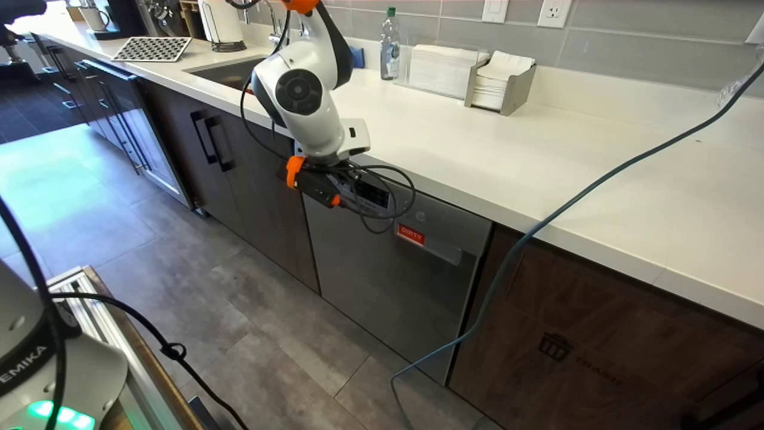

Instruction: Press a button on the dishwasher

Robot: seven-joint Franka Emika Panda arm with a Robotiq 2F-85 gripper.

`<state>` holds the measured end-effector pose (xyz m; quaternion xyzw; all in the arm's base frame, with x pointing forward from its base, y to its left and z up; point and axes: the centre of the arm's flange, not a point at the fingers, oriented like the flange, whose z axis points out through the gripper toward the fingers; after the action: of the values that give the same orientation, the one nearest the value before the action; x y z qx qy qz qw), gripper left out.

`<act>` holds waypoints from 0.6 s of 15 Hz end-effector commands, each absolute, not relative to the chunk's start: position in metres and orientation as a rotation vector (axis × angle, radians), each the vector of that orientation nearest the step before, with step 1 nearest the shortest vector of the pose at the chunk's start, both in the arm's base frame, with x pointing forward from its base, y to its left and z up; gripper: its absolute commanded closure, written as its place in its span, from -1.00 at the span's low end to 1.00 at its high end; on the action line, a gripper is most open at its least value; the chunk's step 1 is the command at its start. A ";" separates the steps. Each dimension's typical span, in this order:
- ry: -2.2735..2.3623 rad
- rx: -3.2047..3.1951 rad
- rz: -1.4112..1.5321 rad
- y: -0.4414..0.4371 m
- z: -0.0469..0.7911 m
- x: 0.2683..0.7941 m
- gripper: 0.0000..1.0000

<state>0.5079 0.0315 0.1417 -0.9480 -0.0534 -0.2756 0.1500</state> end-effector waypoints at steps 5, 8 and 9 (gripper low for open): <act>-0.168 -2.704 -0.887 0.039 0.138 0.521 1.00; -0.161 -2.709 -0.886 0.036 0.142 0.517 1.00; -0.156 -2.715 -0.878 0.035 0.143 0.516 1.00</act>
<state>0.5051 0.0327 0.1403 -0.9460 -0.0555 -0.2843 0.1454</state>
